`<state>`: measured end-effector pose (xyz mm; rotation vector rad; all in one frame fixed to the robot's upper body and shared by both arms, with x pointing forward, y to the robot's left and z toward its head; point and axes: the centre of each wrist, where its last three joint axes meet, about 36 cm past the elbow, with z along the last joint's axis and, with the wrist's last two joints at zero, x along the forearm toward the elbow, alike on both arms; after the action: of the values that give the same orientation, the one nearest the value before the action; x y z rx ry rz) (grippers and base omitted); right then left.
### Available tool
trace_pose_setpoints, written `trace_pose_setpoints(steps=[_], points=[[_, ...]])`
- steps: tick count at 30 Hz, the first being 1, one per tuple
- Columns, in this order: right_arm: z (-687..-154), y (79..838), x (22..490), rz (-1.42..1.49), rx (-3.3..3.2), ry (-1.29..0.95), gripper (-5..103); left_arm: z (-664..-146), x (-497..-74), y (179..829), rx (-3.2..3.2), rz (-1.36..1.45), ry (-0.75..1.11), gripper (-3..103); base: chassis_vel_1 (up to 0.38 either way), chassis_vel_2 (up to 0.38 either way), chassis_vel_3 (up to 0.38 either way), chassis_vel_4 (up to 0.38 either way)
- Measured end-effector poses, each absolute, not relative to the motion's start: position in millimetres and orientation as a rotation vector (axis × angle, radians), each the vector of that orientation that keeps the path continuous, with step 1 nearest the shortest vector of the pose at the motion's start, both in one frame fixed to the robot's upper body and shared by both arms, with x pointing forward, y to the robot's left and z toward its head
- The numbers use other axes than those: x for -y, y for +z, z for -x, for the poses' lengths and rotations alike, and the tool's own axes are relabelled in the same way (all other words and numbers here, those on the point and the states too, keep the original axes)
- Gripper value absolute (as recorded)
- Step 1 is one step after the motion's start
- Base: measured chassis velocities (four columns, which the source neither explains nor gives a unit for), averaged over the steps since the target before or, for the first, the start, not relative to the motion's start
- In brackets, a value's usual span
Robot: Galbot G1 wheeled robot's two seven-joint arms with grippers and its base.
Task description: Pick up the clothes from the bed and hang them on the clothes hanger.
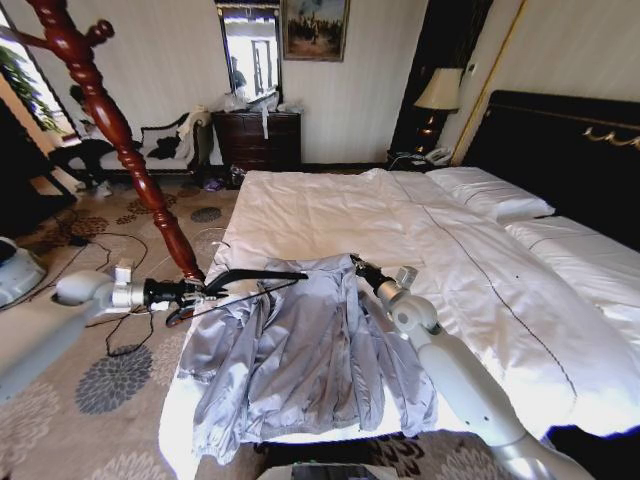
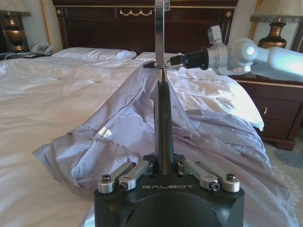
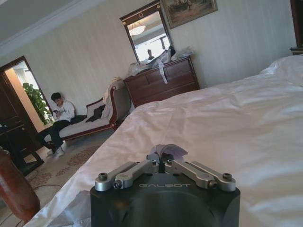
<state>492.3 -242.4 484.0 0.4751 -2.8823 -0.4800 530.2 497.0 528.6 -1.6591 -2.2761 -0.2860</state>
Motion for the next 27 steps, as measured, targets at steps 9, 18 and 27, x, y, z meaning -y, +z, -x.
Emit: trace_pose_setpoints(steps=[9, 18, 27], points=[[-486.1, 495.5, 244.7, -0.503, 2.895, -0.483, 0, -552.0, -468.9, 498.7, 2.279, 1.655, -0.255, 15, 0.000, 0.000, 0.000, 0.000], [-472.3, 500.5, 250.4, -0.518, 2.901, -0.442, 0, -579.7, -428.8, 483.1, 2.260, 1.672, -0.255, 15, 0.000, 0.000, 0.000, 0.000], [-470.4, 502.0, 245.5, -0.543, 2.900, -0.434, 0, -589.0, -411.5, 478.2, 2.213, 1.665, -0.284, 15, 0.000, 0.000, 0.000, 0.000]])
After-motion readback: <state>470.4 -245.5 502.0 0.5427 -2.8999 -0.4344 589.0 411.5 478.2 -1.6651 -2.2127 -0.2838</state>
